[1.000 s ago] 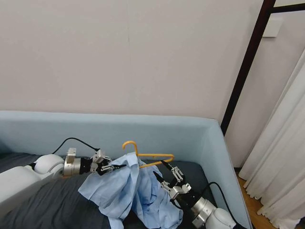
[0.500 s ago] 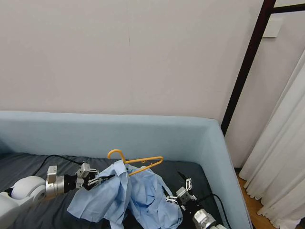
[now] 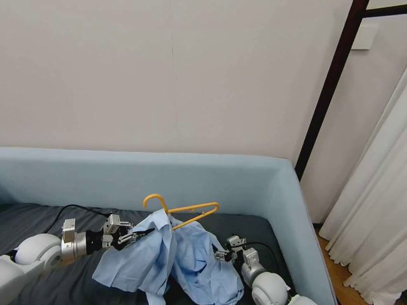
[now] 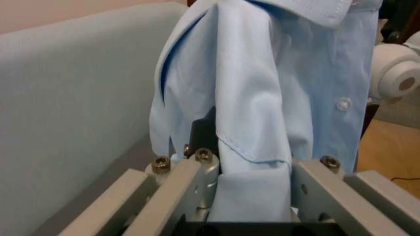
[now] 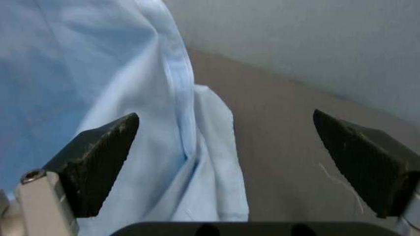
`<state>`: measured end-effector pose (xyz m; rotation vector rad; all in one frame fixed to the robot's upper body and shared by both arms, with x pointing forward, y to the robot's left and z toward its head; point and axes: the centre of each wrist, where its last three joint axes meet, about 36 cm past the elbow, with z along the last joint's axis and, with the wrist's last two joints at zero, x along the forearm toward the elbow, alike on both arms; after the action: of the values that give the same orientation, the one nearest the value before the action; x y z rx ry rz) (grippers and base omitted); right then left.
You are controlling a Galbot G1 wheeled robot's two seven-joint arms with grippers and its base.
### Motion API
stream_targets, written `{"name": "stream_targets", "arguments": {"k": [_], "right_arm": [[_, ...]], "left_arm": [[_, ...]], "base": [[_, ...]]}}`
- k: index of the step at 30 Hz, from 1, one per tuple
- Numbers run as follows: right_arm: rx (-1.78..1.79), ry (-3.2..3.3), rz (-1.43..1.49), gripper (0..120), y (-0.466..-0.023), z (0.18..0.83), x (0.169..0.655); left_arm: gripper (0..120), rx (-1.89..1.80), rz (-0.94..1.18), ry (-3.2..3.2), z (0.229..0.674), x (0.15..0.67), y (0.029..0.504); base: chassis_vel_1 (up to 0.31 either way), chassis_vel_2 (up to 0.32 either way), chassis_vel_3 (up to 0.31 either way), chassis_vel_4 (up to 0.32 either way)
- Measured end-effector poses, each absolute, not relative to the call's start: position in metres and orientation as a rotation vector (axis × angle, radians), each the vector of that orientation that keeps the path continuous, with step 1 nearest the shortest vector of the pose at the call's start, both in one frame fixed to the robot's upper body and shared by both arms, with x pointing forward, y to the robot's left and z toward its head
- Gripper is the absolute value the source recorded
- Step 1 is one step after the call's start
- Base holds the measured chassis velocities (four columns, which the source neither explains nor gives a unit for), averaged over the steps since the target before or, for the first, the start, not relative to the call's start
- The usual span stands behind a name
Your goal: Pick up the clothes from the sofa and hang them on the clothes hanger.
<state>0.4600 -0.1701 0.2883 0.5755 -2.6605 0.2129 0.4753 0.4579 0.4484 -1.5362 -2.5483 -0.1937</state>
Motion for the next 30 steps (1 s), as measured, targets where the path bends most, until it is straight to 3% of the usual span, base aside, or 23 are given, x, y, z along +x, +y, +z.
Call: {"name": "stream_targets", "arguments": {"k": [8,30], "right_arm": [[0.549,-2.617,0.193,98,-0.167,0.275,0.474],[0.594,-2.520,0.130,19,-0.161,0.263,0.476]], "left_arm": [[7,-1.525,-0.180,-2.533,0.442,0.474,0.459],[7,-1.522,-0.196,-2.526,0.447,0.474,0.464]], "base": [[0.000,0.000,0.000,0.000],[0.000,0.000,0.000,0.000]]}}
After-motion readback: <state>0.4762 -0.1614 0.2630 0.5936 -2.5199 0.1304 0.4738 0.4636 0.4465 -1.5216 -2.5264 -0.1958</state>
